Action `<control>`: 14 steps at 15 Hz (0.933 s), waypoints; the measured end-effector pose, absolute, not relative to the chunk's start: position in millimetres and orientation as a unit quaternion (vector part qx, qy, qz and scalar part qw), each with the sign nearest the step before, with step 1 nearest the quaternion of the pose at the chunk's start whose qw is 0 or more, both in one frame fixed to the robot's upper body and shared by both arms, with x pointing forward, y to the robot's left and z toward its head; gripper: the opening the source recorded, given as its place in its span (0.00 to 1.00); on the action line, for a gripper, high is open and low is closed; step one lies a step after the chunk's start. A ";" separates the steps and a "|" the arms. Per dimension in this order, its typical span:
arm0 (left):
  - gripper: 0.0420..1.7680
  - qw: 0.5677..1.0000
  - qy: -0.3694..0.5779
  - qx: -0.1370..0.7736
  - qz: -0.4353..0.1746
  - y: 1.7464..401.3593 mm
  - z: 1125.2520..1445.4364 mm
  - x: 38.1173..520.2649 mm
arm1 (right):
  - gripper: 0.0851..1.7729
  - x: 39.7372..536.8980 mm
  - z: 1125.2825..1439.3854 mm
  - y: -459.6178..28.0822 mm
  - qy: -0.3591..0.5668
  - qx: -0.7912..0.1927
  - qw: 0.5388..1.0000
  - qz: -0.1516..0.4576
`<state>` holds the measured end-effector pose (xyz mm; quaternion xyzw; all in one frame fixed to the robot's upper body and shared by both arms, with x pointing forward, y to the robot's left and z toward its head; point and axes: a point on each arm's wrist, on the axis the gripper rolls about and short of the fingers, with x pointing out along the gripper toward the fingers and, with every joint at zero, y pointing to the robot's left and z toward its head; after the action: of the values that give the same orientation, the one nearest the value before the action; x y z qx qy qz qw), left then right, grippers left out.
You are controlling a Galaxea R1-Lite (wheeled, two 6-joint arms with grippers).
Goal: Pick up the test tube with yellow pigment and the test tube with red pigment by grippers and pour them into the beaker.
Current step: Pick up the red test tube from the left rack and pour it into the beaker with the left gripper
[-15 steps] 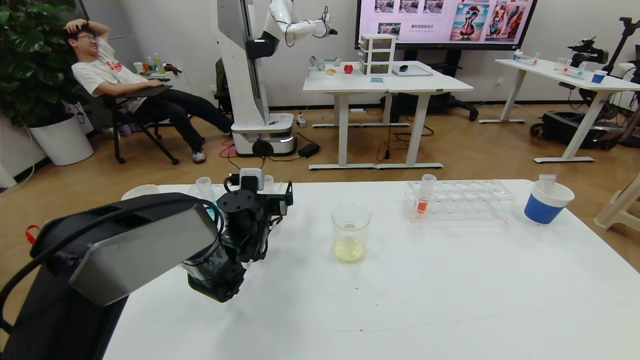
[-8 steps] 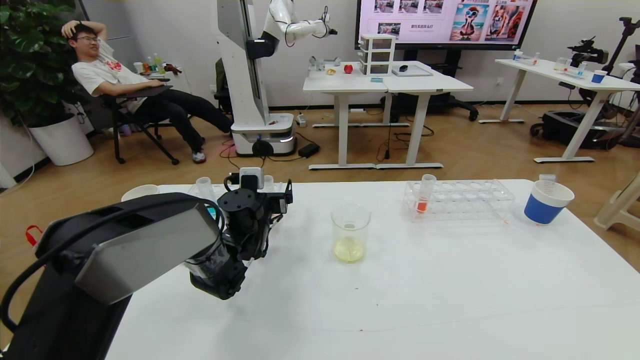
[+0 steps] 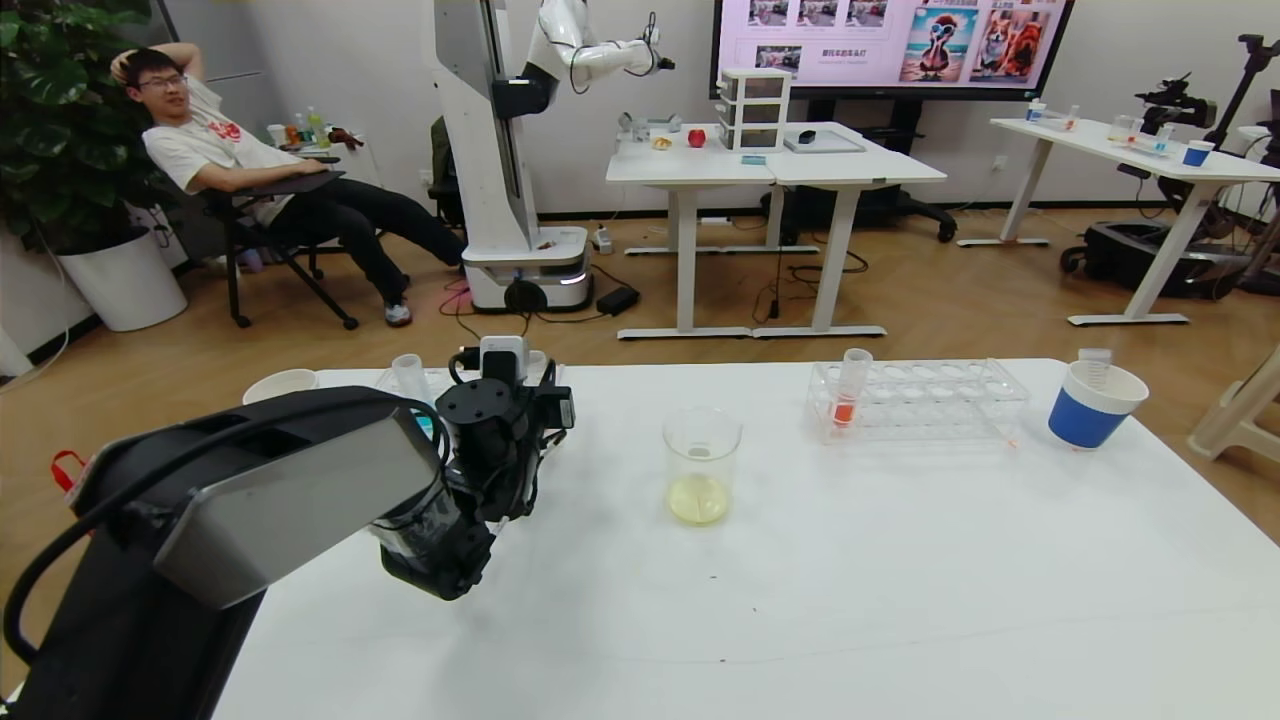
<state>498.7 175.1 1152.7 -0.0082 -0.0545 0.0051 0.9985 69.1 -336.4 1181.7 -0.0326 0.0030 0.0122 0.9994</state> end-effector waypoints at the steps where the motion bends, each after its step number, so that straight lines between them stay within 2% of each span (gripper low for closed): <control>1: 0.26 0.998 -0.054 -0.008 0.005 175.1 1152.8 498.6 | 0.98 69.1 1181.7 -336.4 0.003 -0.033 0.999 0.012; 6: 0.26 0.998 -0.064 -0.005 0.006 175.6 1172.6 499.6 | 0.98 69.1 1181.7 -336.4 0.003 -0.033 0.999 0.012; 14: 0.26 0.996 -0.084 -0.010 -0.018 177.3 1253.4 488.5 | 0.98 69.1 1181.7 -336.4 0.003 -0.033 0.999 0.012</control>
<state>488.5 177.3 1253.4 -0.0098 -0.0840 -0.0182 0.9962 69.1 -336.4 1181.7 -0.0326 0.0030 0.0120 0.9994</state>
